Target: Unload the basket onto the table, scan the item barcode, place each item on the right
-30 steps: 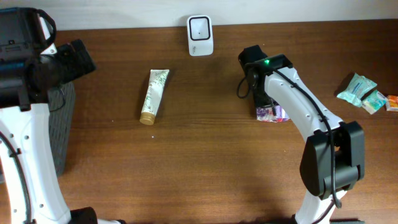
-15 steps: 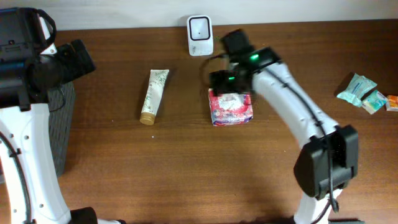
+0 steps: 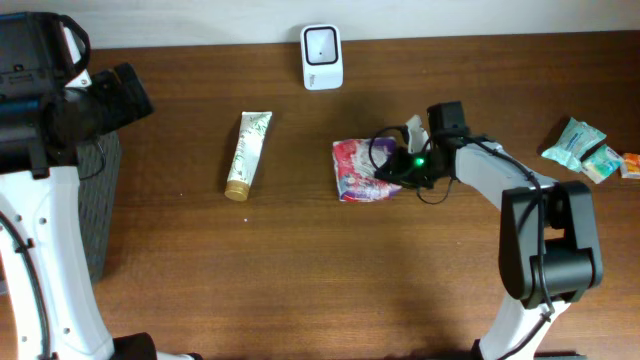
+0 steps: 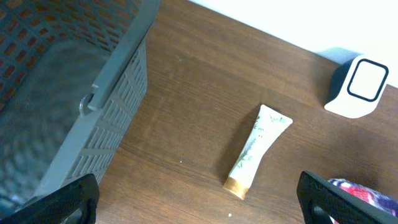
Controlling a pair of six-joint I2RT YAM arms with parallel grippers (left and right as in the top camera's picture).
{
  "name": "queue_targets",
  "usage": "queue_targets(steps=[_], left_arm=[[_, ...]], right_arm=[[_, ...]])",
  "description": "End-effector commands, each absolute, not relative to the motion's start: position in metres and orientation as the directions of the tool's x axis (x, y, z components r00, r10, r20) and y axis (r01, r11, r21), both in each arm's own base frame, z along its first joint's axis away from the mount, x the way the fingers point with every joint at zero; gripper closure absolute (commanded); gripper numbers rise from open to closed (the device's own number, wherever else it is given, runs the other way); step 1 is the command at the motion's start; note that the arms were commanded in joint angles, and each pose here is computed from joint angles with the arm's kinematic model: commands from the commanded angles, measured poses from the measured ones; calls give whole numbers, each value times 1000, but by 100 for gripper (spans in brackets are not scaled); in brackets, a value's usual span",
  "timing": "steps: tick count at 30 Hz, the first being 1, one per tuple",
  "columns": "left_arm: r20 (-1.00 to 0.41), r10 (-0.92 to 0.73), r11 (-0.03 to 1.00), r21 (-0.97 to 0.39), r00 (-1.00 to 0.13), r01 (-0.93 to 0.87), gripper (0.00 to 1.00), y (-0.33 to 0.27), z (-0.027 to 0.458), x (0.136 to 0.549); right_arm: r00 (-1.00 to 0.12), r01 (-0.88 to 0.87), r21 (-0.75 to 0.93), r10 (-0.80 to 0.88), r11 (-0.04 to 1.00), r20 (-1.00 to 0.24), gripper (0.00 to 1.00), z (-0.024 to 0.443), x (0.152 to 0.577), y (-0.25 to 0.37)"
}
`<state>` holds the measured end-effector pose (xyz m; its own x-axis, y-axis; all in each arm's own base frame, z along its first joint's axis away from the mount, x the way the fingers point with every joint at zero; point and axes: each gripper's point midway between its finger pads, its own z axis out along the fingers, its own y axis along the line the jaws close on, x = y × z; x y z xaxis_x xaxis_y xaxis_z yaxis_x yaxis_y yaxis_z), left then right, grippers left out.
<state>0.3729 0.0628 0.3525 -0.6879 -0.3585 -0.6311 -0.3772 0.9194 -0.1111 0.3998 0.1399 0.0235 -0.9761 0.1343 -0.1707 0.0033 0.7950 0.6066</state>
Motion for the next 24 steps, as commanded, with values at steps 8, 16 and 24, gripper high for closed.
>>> queue_targets(steps=[8, 16, 24], left_arm=[[-638, -365, 915, -114, -677, -386, 1, 65, 356, 371], [-638, -365, 915, -114, -677, -386, 1, 65, 356, 371], [-638, -365, 915, -114, -677, -386, 1, 65, 356, 371]], right_arm=[[-653, -166, 758, 505, 631, -564, 96, 239, 567, 184], [-659, -153, 774, 520, 615, -544, 96, 178, 641, 236], [-745, -189, 793, 441, 579, -500, 96, 157, 626, 264]])
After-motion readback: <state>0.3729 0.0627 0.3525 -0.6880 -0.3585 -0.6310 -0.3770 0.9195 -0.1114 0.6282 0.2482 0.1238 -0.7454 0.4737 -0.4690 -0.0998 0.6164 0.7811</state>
